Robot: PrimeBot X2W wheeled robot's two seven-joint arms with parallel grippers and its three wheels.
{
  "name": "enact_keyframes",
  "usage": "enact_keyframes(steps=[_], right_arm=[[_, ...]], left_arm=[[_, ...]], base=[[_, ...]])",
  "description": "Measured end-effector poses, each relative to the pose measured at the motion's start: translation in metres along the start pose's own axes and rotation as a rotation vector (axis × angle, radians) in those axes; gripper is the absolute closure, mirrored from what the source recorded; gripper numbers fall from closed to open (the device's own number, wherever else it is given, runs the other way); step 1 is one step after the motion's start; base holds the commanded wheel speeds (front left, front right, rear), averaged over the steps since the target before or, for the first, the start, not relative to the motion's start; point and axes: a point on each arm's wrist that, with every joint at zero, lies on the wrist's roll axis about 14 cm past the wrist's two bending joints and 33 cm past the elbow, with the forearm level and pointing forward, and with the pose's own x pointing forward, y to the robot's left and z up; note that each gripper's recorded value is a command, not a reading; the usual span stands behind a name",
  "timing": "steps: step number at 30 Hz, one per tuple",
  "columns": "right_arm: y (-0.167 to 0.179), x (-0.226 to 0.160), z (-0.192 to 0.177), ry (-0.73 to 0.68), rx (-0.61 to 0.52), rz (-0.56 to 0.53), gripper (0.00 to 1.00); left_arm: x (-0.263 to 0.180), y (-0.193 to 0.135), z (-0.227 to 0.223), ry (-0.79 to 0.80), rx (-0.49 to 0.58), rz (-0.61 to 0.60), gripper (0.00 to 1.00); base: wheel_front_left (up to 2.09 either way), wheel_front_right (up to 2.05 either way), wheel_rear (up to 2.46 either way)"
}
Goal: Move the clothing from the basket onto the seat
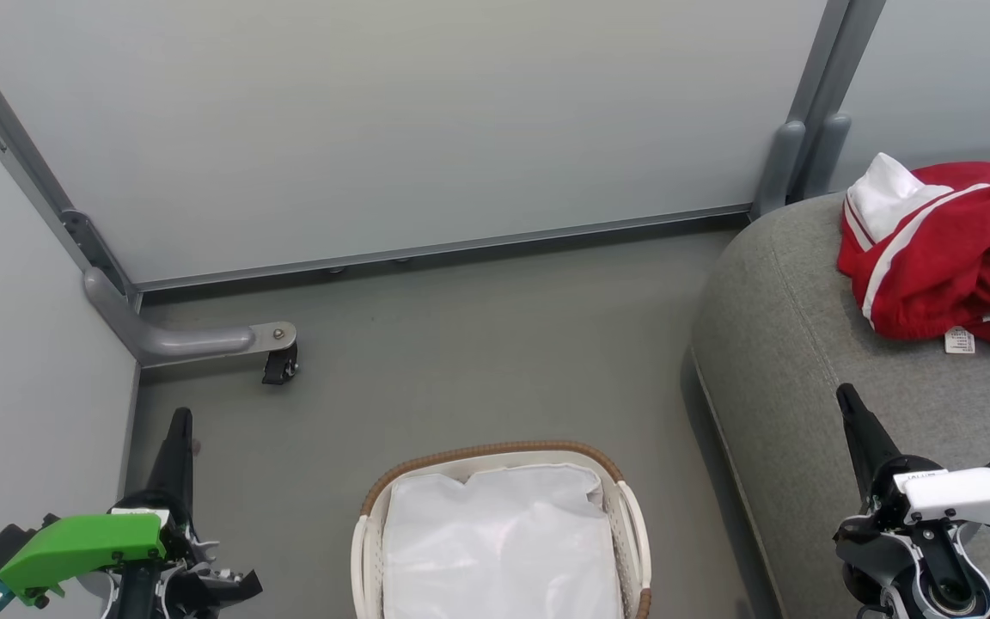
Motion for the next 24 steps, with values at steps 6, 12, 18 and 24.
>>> enact_keyframes(steps=[6,12,18,24], right_arm=[[0.0022,-0.0004,0.0008,0.001,0.039,0.009,1.0],[0.0035,-0.0006,0.0011,0.003,0.062,0.014,1.0],[0.0036,-0.0006,0.0012,0.003,0.062,0.015,1.0],[0.0036,-0.0006,0.0012,0.003,0.062,0.015,1.0]], left_arm=[[0.001,-0.0044,0.0007,0.003,-0.032,-0.015,1.0],[0.002,-0.0076,0.0013,0.003,-0.052,-0.026,1.0],[0.002,-0.0076,0.0013,0.003,-0.052,-0.026,1.0],[0.002,-0.0076,0.0013,0.003,-0.052,-0.026,1.0]], base=[[0.0,0.0,0.0],[0.0,0.0,0.0],[0.0,0.0,0.0],[0.0,0.0,0.0]])
